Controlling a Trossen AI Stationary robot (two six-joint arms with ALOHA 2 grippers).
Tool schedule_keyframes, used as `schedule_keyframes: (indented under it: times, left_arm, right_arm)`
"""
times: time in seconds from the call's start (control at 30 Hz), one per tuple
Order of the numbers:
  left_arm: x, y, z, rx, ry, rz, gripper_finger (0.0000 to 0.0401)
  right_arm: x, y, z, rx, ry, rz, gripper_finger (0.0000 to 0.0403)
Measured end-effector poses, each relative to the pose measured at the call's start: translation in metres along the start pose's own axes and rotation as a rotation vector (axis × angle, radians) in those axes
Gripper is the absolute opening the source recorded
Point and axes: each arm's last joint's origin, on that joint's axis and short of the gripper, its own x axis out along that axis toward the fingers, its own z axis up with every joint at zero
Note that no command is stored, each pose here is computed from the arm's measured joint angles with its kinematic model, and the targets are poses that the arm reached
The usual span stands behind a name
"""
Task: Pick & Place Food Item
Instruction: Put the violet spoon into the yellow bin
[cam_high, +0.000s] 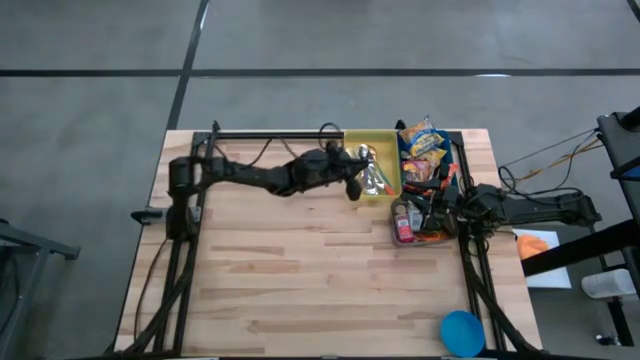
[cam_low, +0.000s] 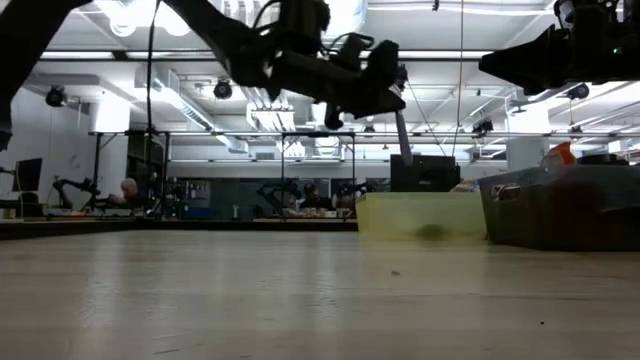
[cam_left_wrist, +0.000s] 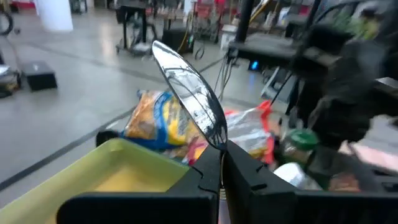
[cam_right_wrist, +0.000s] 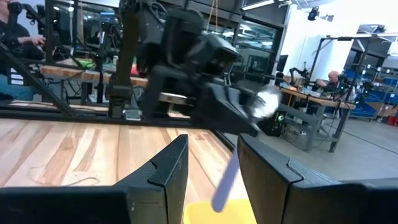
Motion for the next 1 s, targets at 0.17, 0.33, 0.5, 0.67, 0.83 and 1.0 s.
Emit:
schedule_keyframes:
  times: [0.17,0.33,0.5,0.67,0.83,1.0]
  left_arm:
    - [0.024,0.015,0.004,-0.042,0.106,0.063,0.0008]
    - [0.044,0.026,-0.006,-0.076,0.175,0.103,0.0008]
    - [0.052,0.035,-0.026,-0.099,0.23,0.13,0.0008]
    - [0.053,0.038,-0.037,-0.156,0.263,0.149,0.0008]
    - [0.052,0.042,-0.05,-0.205,0.34,0.18,0.0008]
    - [0.051,0.042,-0.054,-0.225,0.378,0.195,0.0008]
  right_arm:
    - [0.0,0.0,0.0,0.0,0.001,0.0,0.0137]
    - [0.0,0.0,0.0,0.0,0.001,0.001,0.0137]
    - [0.0,0.0,0.0,0.0,0.001,0.001,0.0137]
    - [0.0,0.0,0.0,0.0,0.0,0.001,0.0137]
    - [0.0,0.0,0.0,-0.001,0.001,0.001,0.0137]
    - [0.0,0.0,0.0,0.0,0.001,0.001,0.0137]
